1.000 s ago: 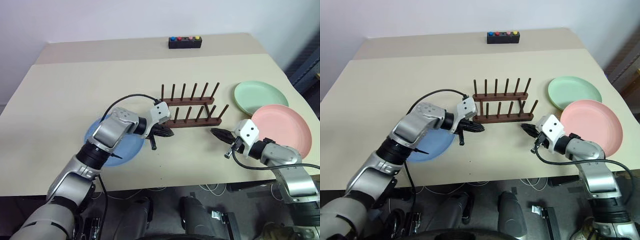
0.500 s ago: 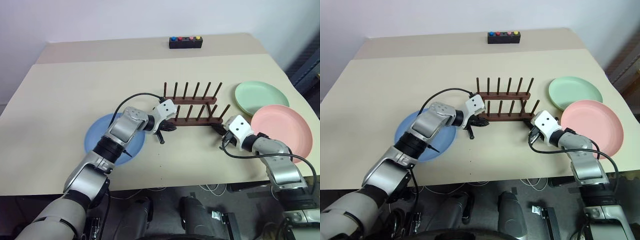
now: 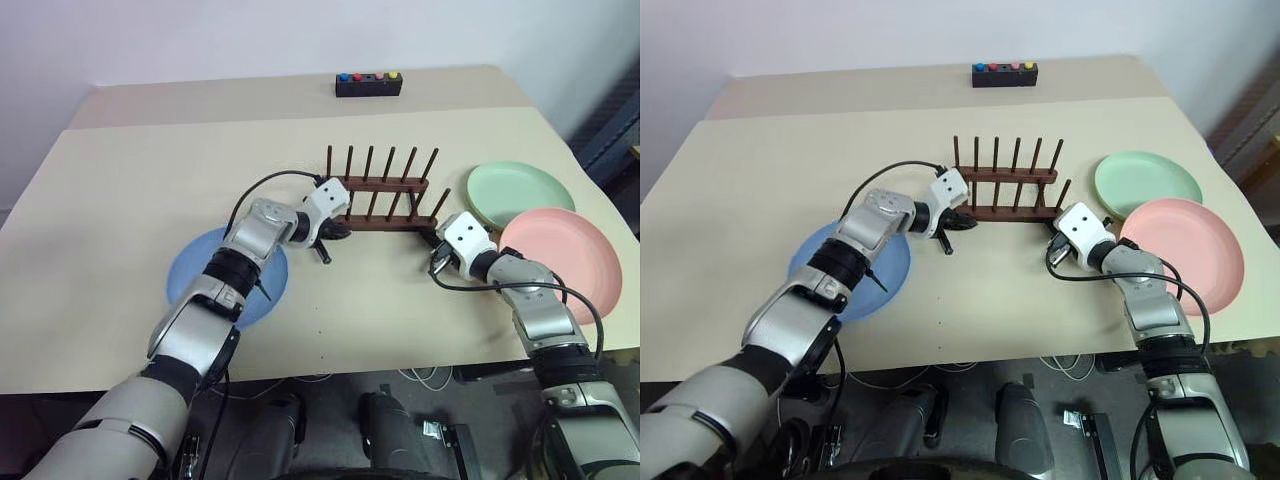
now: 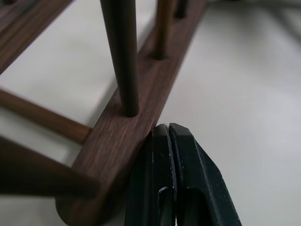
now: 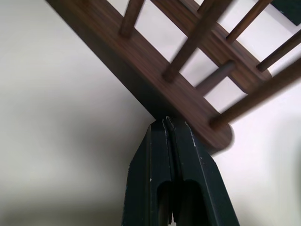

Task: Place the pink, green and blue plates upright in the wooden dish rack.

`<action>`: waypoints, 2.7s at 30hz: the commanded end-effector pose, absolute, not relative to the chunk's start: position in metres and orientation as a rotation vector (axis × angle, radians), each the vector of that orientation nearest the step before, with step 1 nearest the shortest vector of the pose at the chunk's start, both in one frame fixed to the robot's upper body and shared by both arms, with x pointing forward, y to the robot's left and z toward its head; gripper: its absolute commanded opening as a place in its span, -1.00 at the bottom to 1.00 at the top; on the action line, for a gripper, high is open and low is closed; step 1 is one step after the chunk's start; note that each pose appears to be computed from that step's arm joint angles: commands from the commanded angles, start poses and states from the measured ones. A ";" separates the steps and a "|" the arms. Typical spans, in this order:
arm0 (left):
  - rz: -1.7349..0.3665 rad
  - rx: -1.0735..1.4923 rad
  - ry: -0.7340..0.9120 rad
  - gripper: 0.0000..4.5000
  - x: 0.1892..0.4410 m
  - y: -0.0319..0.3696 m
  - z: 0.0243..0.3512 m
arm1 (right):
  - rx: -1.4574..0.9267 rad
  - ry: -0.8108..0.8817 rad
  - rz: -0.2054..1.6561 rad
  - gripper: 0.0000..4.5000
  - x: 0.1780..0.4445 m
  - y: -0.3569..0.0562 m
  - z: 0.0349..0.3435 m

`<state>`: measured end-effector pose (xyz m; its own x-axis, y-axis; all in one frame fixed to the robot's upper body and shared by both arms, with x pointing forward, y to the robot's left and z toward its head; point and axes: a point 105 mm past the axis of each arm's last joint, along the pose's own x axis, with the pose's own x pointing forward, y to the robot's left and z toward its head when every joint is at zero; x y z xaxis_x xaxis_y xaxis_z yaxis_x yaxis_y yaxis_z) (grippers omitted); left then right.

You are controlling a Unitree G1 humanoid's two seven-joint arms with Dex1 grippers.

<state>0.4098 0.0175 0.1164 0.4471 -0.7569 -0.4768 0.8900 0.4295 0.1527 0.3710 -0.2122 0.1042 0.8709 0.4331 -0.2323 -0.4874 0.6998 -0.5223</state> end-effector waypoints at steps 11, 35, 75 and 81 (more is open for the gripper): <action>-1.070 0.422 0.267 -0.99 0.422 0.007 0.137 | -0.627 0.009 0.460 -1.00 0.388 -0.214 0.127; -1.147 0.307 0.164 -0.99 0.417 -0.002 0.174 | -0.648 -0.009 0.420 -1.00 0.405 -0.213 0.130; -1.475 0.137 -0.128 1.00 0.311 0.114 0.248 | -0.373 0.197 0.476 0.97 0.264 -0.282 0.202; -1.569 0.067 -0.203 1.00 0.305 0.101 0.245 | -0.394 0.299 0.410 0.97 0.249 -0.293 0.174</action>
